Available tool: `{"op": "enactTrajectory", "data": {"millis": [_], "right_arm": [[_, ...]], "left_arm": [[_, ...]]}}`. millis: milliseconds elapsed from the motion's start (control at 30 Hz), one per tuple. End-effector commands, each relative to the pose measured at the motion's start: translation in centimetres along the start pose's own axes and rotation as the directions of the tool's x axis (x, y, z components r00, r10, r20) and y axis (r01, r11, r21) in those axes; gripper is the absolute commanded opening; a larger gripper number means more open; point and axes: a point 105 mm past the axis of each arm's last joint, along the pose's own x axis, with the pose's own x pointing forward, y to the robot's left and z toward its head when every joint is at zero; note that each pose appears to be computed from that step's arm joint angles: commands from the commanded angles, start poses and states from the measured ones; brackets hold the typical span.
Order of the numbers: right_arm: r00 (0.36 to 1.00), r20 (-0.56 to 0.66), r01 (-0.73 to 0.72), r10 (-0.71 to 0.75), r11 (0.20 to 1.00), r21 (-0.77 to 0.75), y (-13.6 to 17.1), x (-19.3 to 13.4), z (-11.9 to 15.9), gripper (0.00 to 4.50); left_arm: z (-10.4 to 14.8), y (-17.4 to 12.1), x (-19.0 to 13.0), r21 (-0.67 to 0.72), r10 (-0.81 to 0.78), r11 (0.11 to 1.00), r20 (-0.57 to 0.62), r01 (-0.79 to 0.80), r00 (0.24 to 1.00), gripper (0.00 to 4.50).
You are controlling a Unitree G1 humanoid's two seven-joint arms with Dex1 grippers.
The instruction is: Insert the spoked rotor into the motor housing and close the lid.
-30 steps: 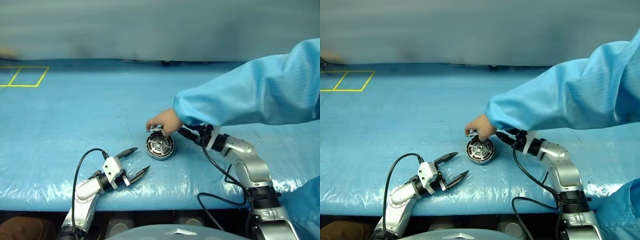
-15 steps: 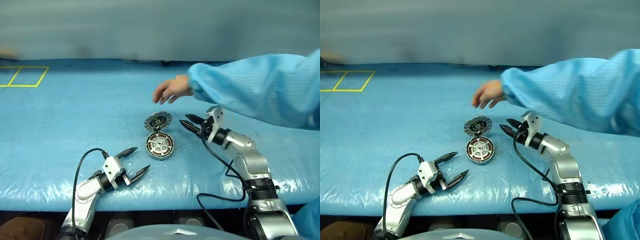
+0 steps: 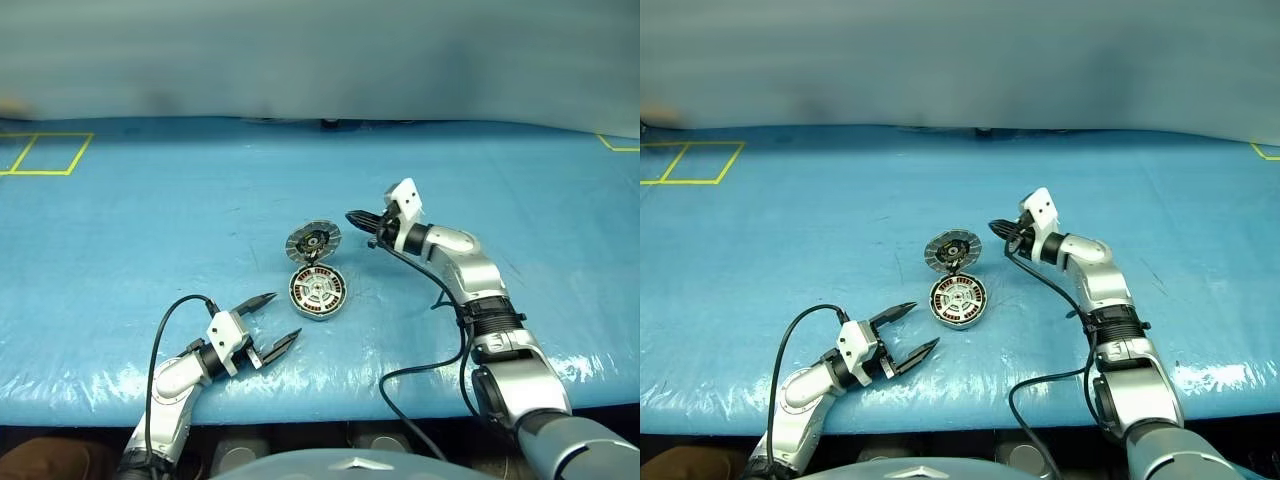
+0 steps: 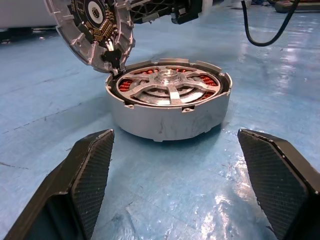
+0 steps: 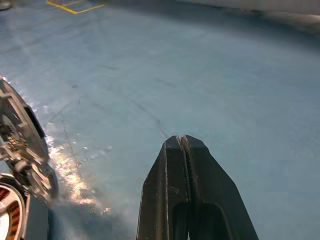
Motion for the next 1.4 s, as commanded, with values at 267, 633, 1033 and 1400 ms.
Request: {"op": "enactTrajectory", "data": {"millis": [267, 633, 1033, 1400], "right_arm": [[0.927, -0.007, -0.373, 0.374, 0.924, -0.086, 5.8, 1.8, 2.5, 0.03], [0.856, -0.163, -0.501, 0.491, 0.865, -0.025, 9.2, -2.1, -1.5, 0.03], [0.950, -0.122, -0.285, 0.287, 0.958, 0.034, 9.0, -2.3, -4.5, 0.03], [0.968, 0.026, -0.248, 0.248, 0.969, 0.008, 10.9, -2.7, -1.4, 1.57]], "left_arm": [[0.4, -0.1, 0.1, 0.010, 0.008, 1.000, 0.006, -0.008, 1.000, 4.20], [0.1, -0.6, 0.2, -0.007, 0.007, 1.000, 0.005, -0.007, 1.000, 4.20], [-0.1, -0.6, 0.5, -0.009, -0.008, 1.000, 0.012, 0.009, 1.000, 4.20], [-0.3, -0.8, 0.3, -0.014, -0.007, 1.000, 0.013, 0.008, 1.000, 4.20]]}}
